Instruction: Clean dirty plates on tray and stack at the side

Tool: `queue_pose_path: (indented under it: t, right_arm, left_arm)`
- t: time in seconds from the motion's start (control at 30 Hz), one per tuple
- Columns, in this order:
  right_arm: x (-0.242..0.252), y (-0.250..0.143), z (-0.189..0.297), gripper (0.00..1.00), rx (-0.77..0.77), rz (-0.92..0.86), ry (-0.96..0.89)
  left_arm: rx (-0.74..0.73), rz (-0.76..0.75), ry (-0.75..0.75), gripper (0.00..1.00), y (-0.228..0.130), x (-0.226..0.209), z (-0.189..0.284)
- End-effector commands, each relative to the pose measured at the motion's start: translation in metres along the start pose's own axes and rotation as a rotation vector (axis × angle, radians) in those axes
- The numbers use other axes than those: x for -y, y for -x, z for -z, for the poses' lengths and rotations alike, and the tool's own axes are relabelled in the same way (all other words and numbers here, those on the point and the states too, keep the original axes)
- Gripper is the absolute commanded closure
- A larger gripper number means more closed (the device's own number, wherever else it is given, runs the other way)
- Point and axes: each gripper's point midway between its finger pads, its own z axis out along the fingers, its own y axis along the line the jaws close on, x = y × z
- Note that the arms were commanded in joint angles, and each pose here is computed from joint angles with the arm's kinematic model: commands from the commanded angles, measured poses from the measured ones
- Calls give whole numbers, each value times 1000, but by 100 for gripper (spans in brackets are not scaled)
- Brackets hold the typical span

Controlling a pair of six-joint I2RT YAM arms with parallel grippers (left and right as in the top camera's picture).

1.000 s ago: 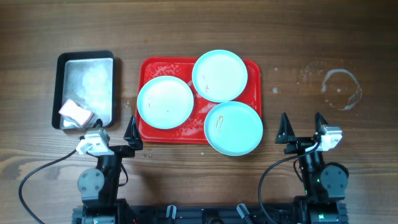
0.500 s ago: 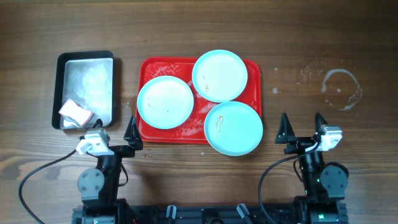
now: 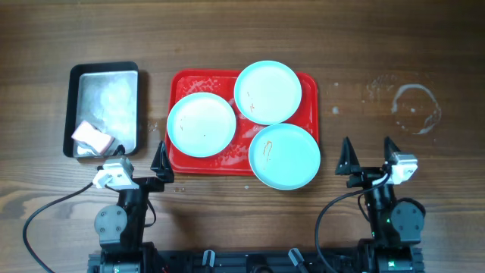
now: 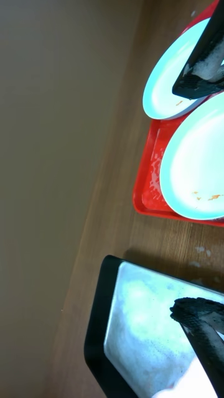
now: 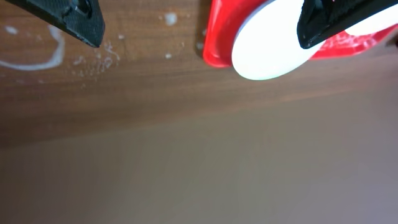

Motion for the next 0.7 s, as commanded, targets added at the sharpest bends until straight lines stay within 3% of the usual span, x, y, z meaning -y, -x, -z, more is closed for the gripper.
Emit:
queue_pose_path:
  t: [0.0, 0.17, 0.33, 0.57, 0.67]
  right_arm:
    - [-8, 10, 0, 0, 41, 0, 43]
    - [-27, 30, 4, 1, 88, 11, 139]
    - [-44, 57, 12, 0, 128, 23, 211]
    - [-66, 84, 0, 0, 47, 19, 301]
    - [-84, 95, -18, 0, -74, -7, 387]
  left_arm:
    - [-11, -5, -5, 0, -4, 1, -1]
    - [-4, -6, -37, 0, 1, 7, 0]
    - [52, -12, -53, 0, 37, 19, 8]
    - [-42, -2, -26, 0, 71, 29, 8]
    - [-151, 11, 2, 0, 83, 33, 2]
